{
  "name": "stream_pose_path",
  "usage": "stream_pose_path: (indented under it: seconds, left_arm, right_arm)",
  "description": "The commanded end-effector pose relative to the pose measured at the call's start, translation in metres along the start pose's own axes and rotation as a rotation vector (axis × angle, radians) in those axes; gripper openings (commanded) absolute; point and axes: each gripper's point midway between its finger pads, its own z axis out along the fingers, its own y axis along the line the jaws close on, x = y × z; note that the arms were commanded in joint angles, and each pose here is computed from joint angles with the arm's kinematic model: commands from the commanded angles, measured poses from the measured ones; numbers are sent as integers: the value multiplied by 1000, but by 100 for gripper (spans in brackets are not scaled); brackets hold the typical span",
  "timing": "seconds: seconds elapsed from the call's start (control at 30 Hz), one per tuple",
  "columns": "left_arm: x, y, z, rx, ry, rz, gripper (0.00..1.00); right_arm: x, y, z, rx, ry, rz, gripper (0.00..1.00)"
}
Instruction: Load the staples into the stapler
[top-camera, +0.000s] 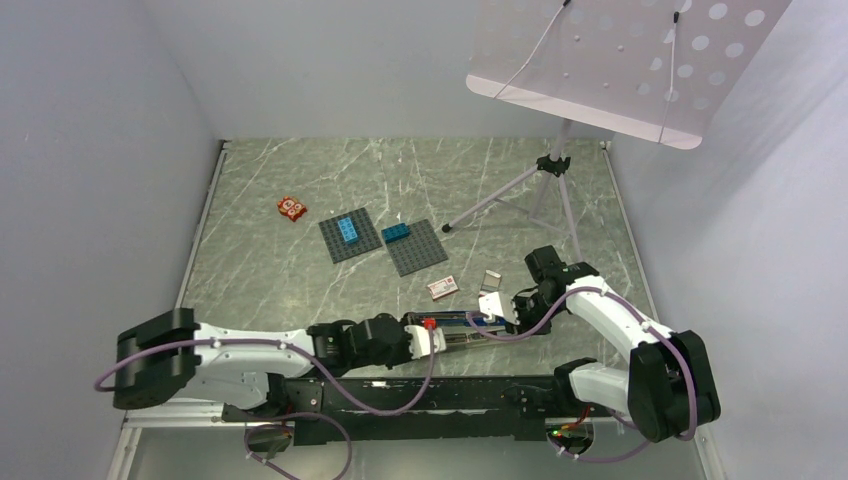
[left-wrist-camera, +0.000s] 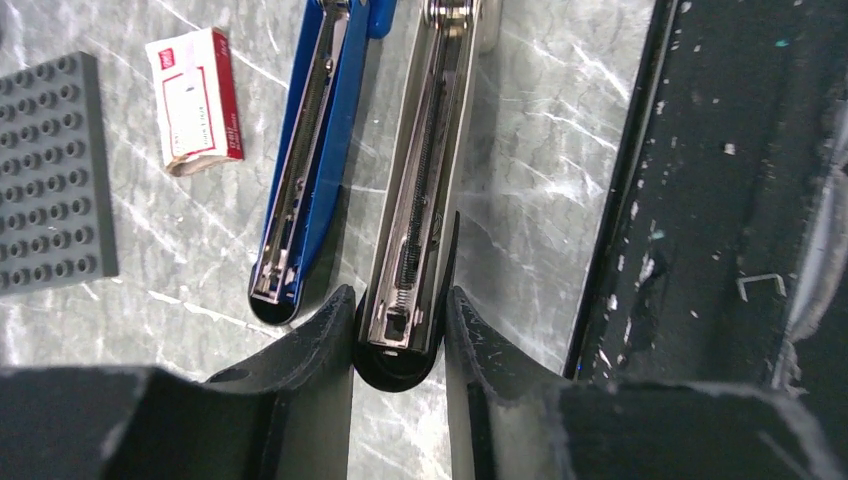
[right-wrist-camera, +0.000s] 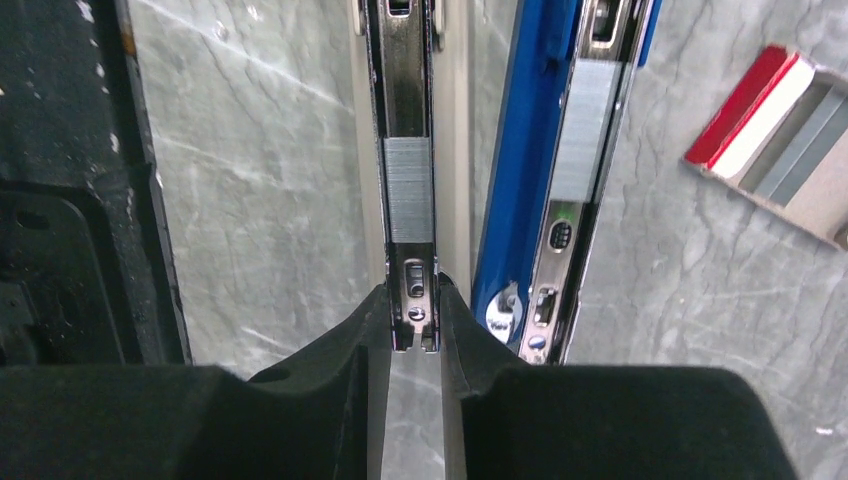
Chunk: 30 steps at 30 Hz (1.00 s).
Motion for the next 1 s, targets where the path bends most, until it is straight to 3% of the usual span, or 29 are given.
stream_pose_path:
  seconds: [0.0,0.2,0.43,0.67,0.97]
  left_arm:
    - [-156,11,6,-4,-518,-45,0]
    - [-197,23,-12,-38,-644,-43,0]
    - [-217,29,-39,-48,-738,-50,0]
    - [-237,24,-40,-17,-837,-64,0]
    - [-242,10,-14,50,-845,-76,0]
  right_arm:
    - [-50,3,10,-53,-252,-7,6]
    - [-50,3,10,-54,-254,-3,5]
    - [-52,2,9,-56,-263,4,5]
    - [-58,1,7,-67,-285,15,5]
    - [-61,0,9,-88,-303,41,5]
